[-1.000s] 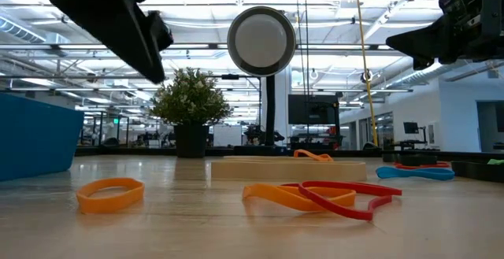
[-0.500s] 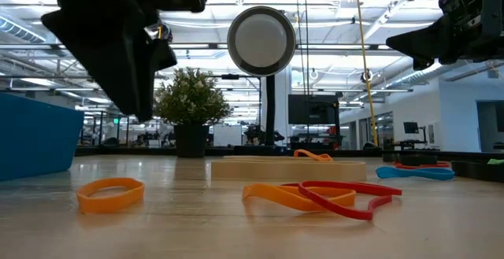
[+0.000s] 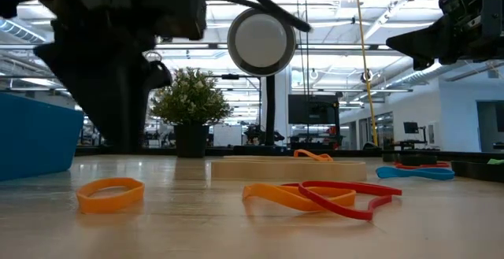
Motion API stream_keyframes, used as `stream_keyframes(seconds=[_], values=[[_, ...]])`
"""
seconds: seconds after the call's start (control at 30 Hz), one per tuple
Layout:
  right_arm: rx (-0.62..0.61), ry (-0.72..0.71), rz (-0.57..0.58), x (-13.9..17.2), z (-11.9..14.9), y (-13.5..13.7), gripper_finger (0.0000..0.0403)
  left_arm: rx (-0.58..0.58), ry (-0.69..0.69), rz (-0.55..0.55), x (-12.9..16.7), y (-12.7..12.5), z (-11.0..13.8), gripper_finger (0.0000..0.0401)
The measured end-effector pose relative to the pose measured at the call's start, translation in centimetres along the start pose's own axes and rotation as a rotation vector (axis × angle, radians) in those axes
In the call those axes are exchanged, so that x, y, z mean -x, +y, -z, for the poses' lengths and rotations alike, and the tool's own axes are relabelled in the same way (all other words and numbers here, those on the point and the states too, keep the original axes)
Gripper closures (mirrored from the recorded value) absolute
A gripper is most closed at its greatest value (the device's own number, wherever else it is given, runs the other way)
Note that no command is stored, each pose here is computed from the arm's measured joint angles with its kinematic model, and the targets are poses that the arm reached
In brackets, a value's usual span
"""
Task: Pick and place rubber bands into bin
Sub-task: Put the bottom left orange rubber band into the blue bin
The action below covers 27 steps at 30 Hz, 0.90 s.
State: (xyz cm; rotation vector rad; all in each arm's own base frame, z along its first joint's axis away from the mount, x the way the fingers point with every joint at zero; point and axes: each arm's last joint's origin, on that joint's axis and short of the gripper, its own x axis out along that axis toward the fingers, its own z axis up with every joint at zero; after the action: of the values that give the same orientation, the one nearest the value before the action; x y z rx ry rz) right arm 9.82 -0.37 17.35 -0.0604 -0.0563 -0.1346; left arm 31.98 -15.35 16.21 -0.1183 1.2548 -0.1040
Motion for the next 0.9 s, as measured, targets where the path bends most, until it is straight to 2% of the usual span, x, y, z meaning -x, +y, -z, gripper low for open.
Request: stream_keyframes(seconds=[0.17, 0.43, 0.53, 0.77, 0.9], values=[[0.001, 0.011, -0.001, 0.0, 0.1, 0.0, 0.0399, -0.003, 0.025, 0.023, -2.0, -0.1, 0.0, 0.0277], [0.001, 0.011, -0.001, -0.1, 0.1, 0.0, 0.0399, 0.020, 0.062, 0.034, -2.9, -0.1, 0.2, 0.0279], [0.002, 0.011, -0.001, -0.1, 0.1, 0.0, 0.0399, 0.021, 0.068, 0.035, -3.0, -0.1, 0.2, 0.0299], [0.003, 0.011, 0.000, -0.1, 0.1, 0.0, 0.0399, 0.013, 0.075, 0.037, -3.0, 0.0, 0.3, 0.0390], [0.005, 0.011, 0.000, -0.1, 0.1, 0.0, 0.0399, 0.003, 0.072, 0.041, -2.9, 0.0, 0.2, 0.0390]])
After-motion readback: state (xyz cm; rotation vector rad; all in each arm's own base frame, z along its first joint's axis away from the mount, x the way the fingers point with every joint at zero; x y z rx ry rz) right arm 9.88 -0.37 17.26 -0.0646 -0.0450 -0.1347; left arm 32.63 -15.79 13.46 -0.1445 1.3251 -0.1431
